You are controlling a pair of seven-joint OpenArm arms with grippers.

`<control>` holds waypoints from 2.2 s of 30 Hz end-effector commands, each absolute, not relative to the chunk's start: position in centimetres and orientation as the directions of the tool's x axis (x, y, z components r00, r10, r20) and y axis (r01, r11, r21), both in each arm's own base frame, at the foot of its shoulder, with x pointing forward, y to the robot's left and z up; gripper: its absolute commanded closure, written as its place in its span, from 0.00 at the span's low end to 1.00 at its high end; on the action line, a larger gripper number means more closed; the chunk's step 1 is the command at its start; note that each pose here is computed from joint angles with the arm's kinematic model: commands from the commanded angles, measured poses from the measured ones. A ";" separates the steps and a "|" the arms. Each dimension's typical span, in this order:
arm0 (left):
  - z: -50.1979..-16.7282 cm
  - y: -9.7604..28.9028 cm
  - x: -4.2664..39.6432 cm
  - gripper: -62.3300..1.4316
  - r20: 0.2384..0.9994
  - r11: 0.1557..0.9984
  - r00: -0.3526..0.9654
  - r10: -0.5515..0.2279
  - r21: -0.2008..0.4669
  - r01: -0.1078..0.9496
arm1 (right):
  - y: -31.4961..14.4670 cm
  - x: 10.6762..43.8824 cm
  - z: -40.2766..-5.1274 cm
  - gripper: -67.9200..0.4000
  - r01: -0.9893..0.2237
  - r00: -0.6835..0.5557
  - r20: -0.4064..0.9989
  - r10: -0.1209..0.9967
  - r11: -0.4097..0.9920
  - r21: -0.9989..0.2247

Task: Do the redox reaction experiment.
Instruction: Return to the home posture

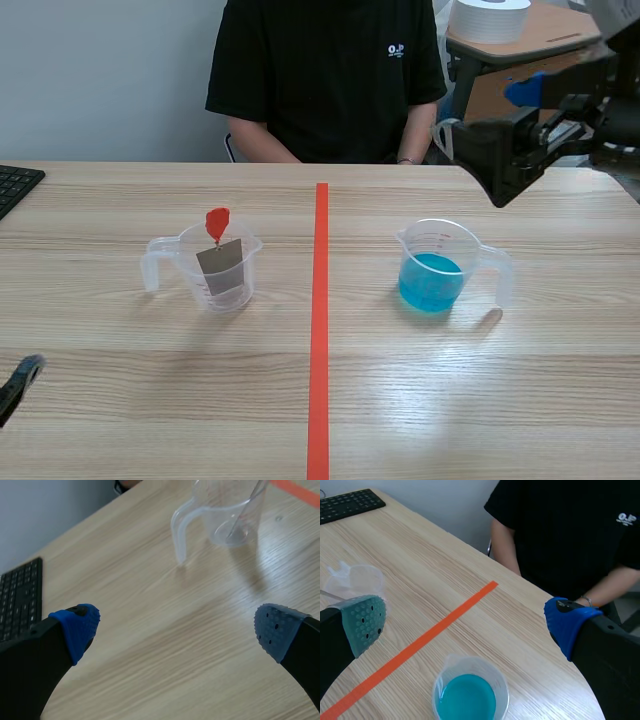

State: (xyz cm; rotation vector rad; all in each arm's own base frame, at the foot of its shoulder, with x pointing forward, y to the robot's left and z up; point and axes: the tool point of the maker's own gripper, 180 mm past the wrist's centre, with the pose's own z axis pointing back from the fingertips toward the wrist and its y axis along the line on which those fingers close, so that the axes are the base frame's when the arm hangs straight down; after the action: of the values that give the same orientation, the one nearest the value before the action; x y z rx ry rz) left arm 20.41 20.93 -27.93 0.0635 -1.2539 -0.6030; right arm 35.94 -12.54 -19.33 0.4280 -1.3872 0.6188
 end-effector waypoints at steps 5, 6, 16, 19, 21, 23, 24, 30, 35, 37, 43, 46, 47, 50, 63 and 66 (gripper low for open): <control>-24.9 17.9 21.6 0.00 0.902 0.818 0.062 -0.427 0.356 0.452 | -14.7 34.7 -18.7 0.00 -0.578 0.029 0.990 0.137 0.811 -0.095; -24.4 17.5 21.9 0.00 0.903 0.811 0.043 -0.427 0.361 0.460 | -15.0 34.3 -19.0 0.00 -0.569 0.030 0.989 0.146 0.816 -0.103; -22.0 13.8 23.8 0.00 0.899 0.755 -0.052 -0.434 0.395 0.523 | -14.6 29.3 -19.4 0.00 -0.535 0.014 0.984 0.180 0.832 -0.145; -21.8 13.3 24.2 0.00 0.901 0.752 -0.060 -0.429 0.394 0.528 | -13.5 27.7 -19.1 0.00 -0.542 0.008 0.979 0.204 0.823 -0.167; -21.4 13.0 24.4 0.00 0.902 0.751 -0.074 -0.425 0.397 0.528 | -13.1 26.8 -18.9 0.00 -0.542 0.009 0.978 0.209 0.823 -0.171; -20.7 12.7 24.4 0.00 0.911 0.758 -0.090 -0.402 0.386 0.526 | -12.6 25.8 -18.8 0.00 -0.553 0.017 0.977 0.214 0.816 -0.169; -20.4 12.6 24.4 0.00 0.915 0.760 -0.097 -0.392 0.382 0.526 | -12.5 25.4 -18.8 0.00 -0.557 0.022 0.977 0.214 0.814 -0.166; -20.1 11.2 24.0 0.00 0.920 0.734 -0.116 -0.375 0.371 0.569 | -12.4 24.4 -19.3 0.00 -0.552 0.055 0.971 0.232 0.817 -0.164; -20.7 9.6 23.2 0.00 0.926 0.693 -0.109 -0.360 0.344 0.633 | -12.6 24.5 -19.3 0.00 -0.543 0.057 0.971 0.234 0.823 -0.167; -20.7 9.6 23.3 0.00 0.929 0.701 -0.108 -0.353 0.339 0.627 | -12.6 24.6 -19.3 0.00 -0.543 0.056 0.971 0.234 0.823 -0.167; -20.7 9.6 23.3 0.00 0.932 0.706 -0.105 -0.346 0.332 0.625 | -12.6 24.6 -19.3 0.00 -0.543 0.055 0.971 0.234 0.823 -0.167; -20.6 9.6 23.3 0.00 0.938 0.713 -0.097 -0.333 0.317 0.625 | -12.5 24.6 -19.2 0.00 -0.543 0.053 0.971 0.232 0.823 -0.167; -20.7 9.7 23.3 0.00 0.938 0.716 -0.092 -0.334 0.316 0.623 | -12.5 24.6 -19.2 0.00 -0.543 0.052 0.971 0.231 0.823 -0.167; -20.7 9.8 23.4 0.00 0.937 0.720 -0.090 -0.337 0.318 0.617 | -12.5 24.6 -19.2 0.00 -0.543 0.052 0.971 0.232 0.823 -0.168; -20.7 9.9 23.5 0.00 0.938 0.728 -0.091 -0.335 0.318 0.608 | -12.4 24.7 -18.8 0.00 -0.564 0.025 0.966 0.257 0.802 -0.198; -20.7 9.9 23.5 0.00 0.938 0.727 -0.091 -0.335 0.319 0.608 | -12.3 24.7 -18.4 0.00 -0.578 0.003 0.964 0.266 0.787 -0.215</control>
State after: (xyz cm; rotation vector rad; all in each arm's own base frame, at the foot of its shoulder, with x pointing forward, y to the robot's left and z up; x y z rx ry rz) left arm 23.57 10.25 -21.37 -0.2230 -1.4342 -0.8107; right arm 24.29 -12.16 -19.29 0.2764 -1.3876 0.6672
